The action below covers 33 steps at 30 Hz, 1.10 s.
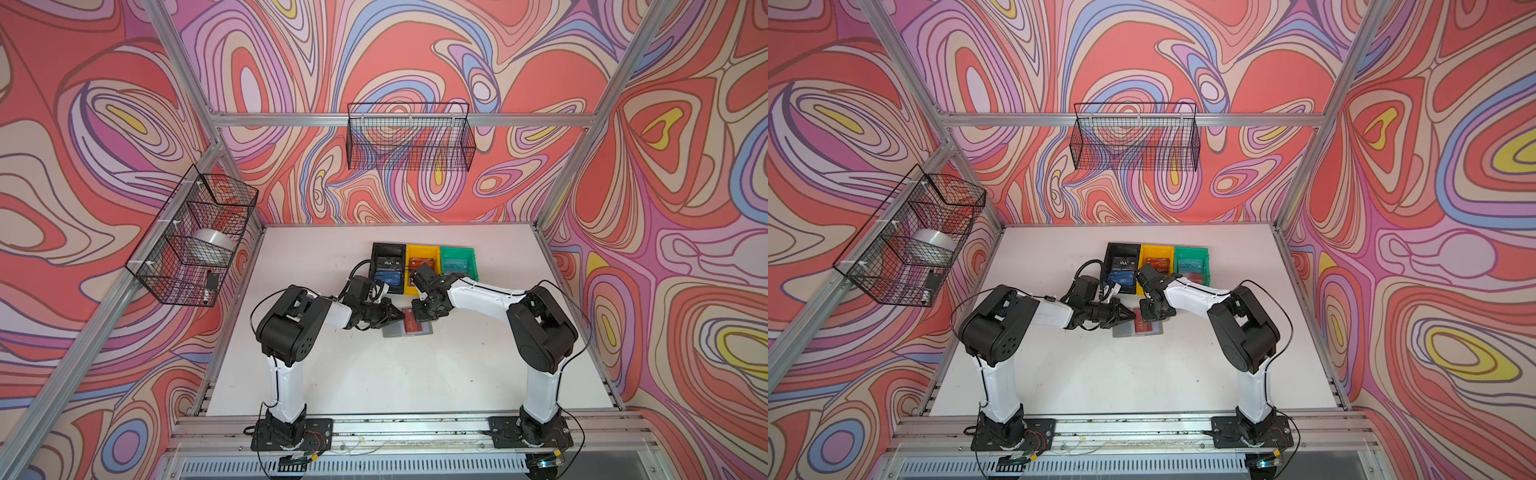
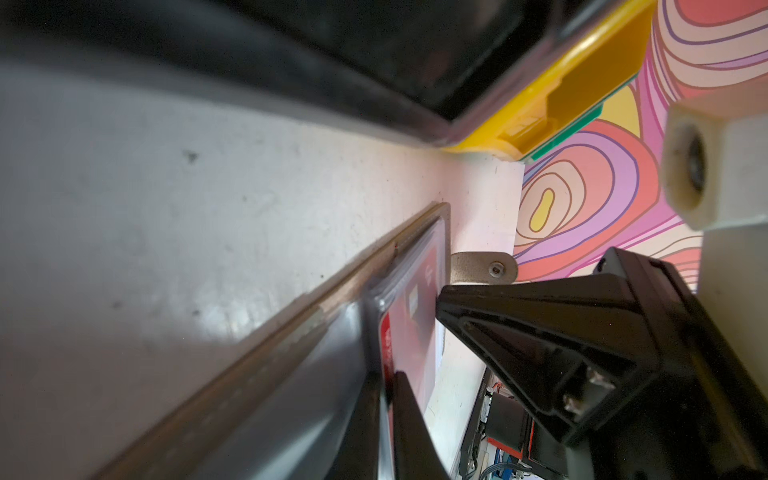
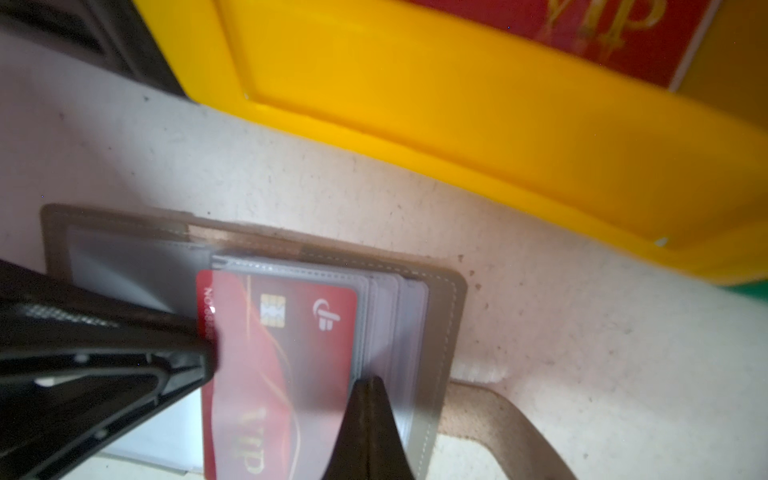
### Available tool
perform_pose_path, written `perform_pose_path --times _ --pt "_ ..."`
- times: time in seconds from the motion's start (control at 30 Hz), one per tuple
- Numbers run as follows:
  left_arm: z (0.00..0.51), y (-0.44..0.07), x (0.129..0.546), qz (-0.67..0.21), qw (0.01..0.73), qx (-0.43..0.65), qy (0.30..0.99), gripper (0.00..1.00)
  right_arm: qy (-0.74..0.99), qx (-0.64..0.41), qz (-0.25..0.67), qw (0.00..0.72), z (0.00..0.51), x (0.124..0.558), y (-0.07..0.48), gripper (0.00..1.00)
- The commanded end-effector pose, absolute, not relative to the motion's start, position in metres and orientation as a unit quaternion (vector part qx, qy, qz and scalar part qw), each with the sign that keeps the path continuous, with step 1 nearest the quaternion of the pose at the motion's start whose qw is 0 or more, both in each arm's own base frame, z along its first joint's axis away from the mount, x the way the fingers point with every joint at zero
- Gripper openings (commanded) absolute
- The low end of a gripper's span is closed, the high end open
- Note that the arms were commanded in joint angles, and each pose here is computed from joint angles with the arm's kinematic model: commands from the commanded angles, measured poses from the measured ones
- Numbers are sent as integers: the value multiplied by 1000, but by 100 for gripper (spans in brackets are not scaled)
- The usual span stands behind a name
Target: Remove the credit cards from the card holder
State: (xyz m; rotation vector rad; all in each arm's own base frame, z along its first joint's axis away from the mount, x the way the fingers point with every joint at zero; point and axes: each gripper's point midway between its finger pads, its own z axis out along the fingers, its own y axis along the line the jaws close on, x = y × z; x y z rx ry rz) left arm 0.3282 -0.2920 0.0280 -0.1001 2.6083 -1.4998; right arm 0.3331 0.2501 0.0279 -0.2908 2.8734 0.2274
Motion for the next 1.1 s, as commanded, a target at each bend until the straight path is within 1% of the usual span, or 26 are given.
perform_pose_path --times 0.0,0.17,0.33,0.57,0.8,0.93,1.07 --pt "17 -292 323 -491 55 -37 869 11 989 -100 70 84 6 317 246 0" --pt "16 -292 322 -491 54 -37 869 11 990 -98 68 81 4 315 245 0" --pt "15 -291 321 -490 52 -37 870 0 990 -96 68 80 3 315 245 0" --pt "12 -283 320 -482 50 -39 874 0 991 -94 65 75 1 313 243 0" --pt "11 -254 321 -472 58 -58 878 0 991 -94 63 71 -1 311 242 0" --pt "16 -242 323 -471 64 -65 878 0 991 -95 63 71 -1 311 243 0" --pt "26 -239 324 -478 69 -64 873 0 989 -97 84 75 8 312 251 0"
